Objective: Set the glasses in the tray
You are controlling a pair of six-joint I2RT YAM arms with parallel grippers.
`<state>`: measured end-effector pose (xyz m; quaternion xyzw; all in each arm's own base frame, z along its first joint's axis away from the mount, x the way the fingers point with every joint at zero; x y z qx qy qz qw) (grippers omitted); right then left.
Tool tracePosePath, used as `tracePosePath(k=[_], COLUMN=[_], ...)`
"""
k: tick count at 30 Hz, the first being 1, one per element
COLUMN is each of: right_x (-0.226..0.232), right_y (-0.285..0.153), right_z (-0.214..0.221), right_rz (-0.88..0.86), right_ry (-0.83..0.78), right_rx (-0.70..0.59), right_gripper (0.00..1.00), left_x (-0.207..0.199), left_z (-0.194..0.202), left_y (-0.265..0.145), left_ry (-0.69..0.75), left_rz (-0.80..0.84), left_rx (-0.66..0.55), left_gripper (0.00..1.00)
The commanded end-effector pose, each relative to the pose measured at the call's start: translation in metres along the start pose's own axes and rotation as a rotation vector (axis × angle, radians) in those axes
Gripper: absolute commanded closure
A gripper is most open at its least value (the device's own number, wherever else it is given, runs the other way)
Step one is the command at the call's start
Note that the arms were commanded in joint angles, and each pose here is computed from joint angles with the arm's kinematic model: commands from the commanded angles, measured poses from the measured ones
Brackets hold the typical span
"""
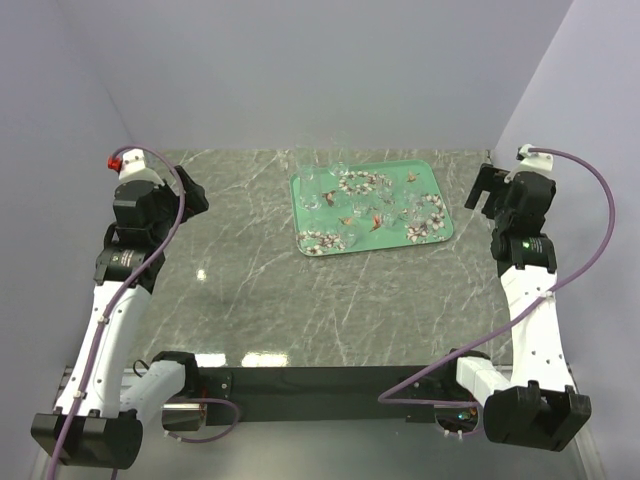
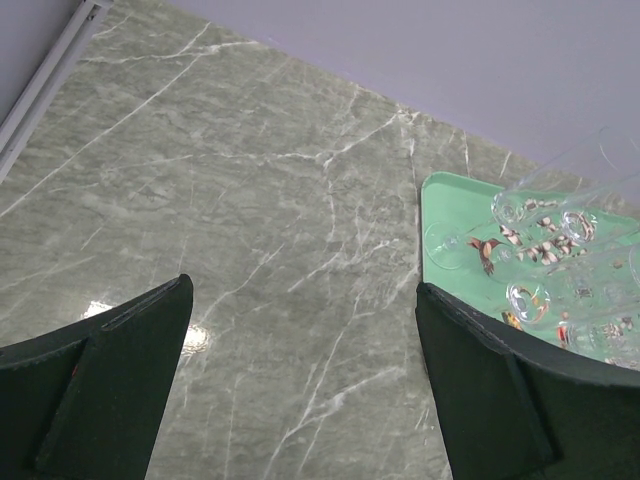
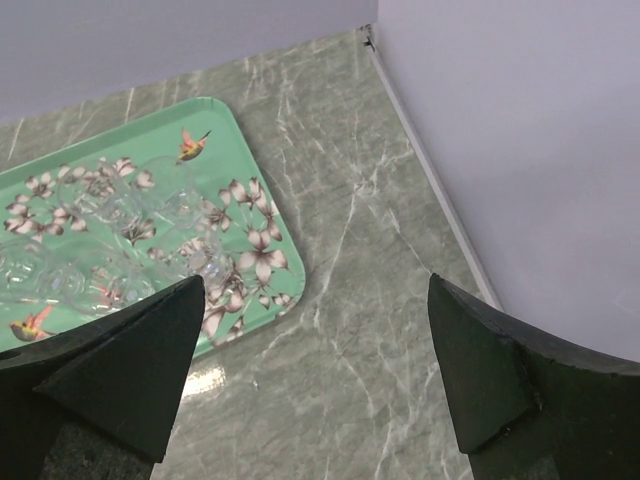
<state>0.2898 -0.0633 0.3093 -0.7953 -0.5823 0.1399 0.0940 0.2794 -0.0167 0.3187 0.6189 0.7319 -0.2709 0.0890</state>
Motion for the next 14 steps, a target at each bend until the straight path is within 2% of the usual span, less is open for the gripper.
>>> tracePosePath(k=[1, 14], right_x=[-0.0075, -0.0065], right_y=[-0.0028, -0.0026], right_z=[-0.0045, -0.0029], right_rz=[0.051, 0.041], right_ry=[0.029, 0.017], right_rx=[-0.046, -0.046], right_gripper=[0.01, 0.0], left_x=[-0.0056, -0.007], left_z=[-0.011, -0.0106], left_y=[-0.0061, -0.0037], left_ry=[0.008, 0.006], left_rz=[0.033, 0.047], left_rx=[-0.03, -0.039], left_gripper=[0.01, 0.0])
Point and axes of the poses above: each gripper's point midway between its finger pads, its own y axis out along the fingers, its own x axis along the line the jaws close on, z = x × y, the point moved 5 cm from there along -y, back along the fingers, and after that the axes turned 8 degrees about -y, right-handed, at the moved point
